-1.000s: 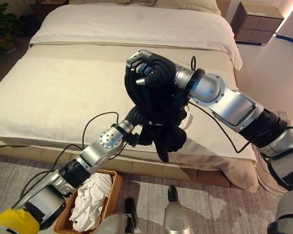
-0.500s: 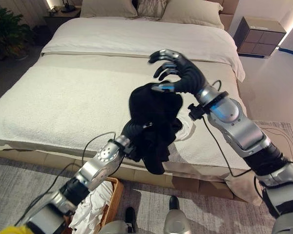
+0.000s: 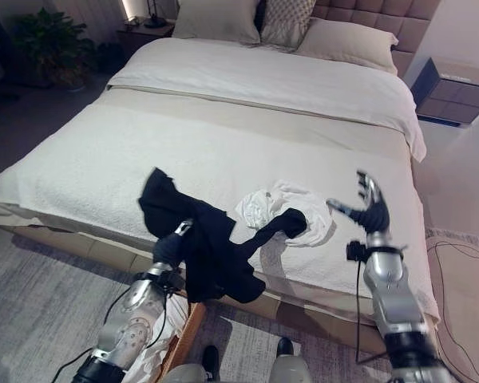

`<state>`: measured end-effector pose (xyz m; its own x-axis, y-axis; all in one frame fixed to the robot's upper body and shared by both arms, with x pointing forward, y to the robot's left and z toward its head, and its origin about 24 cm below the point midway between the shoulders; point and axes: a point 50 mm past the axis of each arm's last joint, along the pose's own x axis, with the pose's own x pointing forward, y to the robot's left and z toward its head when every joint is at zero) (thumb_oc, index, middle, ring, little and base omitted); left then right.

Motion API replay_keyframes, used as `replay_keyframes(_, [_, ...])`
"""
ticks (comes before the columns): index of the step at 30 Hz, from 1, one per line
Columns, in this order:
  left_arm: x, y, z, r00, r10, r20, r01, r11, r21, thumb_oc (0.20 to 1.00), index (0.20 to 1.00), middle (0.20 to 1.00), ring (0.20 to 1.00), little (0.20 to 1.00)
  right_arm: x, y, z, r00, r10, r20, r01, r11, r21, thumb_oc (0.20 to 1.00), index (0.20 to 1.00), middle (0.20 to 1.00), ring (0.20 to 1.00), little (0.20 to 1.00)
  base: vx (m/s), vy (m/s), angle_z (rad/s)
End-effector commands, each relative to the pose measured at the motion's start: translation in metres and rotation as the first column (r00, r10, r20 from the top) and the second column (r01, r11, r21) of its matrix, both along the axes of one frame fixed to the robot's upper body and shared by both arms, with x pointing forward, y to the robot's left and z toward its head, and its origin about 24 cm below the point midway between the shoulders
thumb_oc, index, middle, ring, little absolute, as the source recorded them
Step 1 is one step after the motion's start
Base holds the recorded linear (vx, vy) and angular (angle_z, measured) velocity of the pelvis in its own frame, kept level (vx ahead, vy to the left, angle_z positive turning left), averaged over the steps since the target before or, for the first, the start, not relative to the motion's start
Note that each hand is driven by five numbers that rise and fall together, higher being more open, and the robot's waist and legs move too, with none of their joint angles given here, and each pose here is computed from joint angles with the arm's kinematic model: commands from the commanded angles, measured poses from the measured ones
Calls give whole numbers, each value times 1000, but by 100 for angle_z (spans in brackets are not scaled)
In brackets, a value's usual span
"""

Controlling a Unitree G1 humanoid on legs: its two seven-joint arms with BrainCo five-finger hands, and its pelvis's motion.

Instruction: Pick up clothes into the bucket

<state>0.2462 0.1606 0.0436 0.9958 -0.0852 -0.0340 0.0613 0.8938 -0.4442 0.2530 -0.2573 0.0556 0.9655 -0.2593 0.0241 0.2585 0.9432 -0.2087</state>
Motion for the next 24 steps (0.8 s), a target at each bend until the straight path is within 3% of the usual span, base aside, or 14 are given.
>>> replay_keyframes(1, [0,15,52,958,64,280,-70,997,14,200,200,200,200,200,-2,0,8,995,-24,93,21,999,32,1000,1000,1000,1000,1000,-21,0,4])
replay_keyframes(7, [-11,53,53,924,227,307,-266,960,89,200,200,200,200,200,-21,15,-34,999,9,-49,-4,995,101,1000,1000,1000,1000,1000,-10,4,3])
replay_keyframes(10, [-28,89,62,852,378,361,-447,886,126,200,200,200,200,200,-40,17,-70,976,17,-219,-2,998,70,1000,1000,1000,1000,1000,-28,25,-13])
replay_keyframes(13, [-38,106,69,805,442,396,-525,841,128,200,200,200,200,200,-50,15,-89,949,14,-315,1,999,48,1000,1000,1000,1000,1000,-12,22,-11])
replay_keyframes(17, [-55,128,93,699,509,502,-627,775,86,200,200,200,200,200,-84,5,-138,823,-22,-568,18,1000,-12,1000,1000,1000,1000,1000,6,25,-4])
replay_keyframes(19, [-56,130,98,684,510,522,-634,769,78,200,200,200,200,200,-87,5,-142,807,-23,-590,16,1000,-16,1000,1000,1000,1000,1000,2,6,-2])
replay_keyframes(20, [-58,134,107,650,516,558,-650,758,55,200,200,200,200,200,-105,1,-160,731,-42,-681,28,999,-32,1000,1000,1000,1000,1000,0,0,0])
replay_keyframes(23, [-59,137,115,618,519,591,-663,748,36,200,200,200,200,200,-114,1,-171,678,-45,-733,27,999,-37,1000,1000,1000,1000,1000,7,3,1])
replay_keyframes(24, [-61,140,127,578,515,633,-678,735,21,200,200,200,200,200,-129,1,-183,610,-51,-791,30,999,-42,1000,1000,1000,1000,1000,15,5,5])
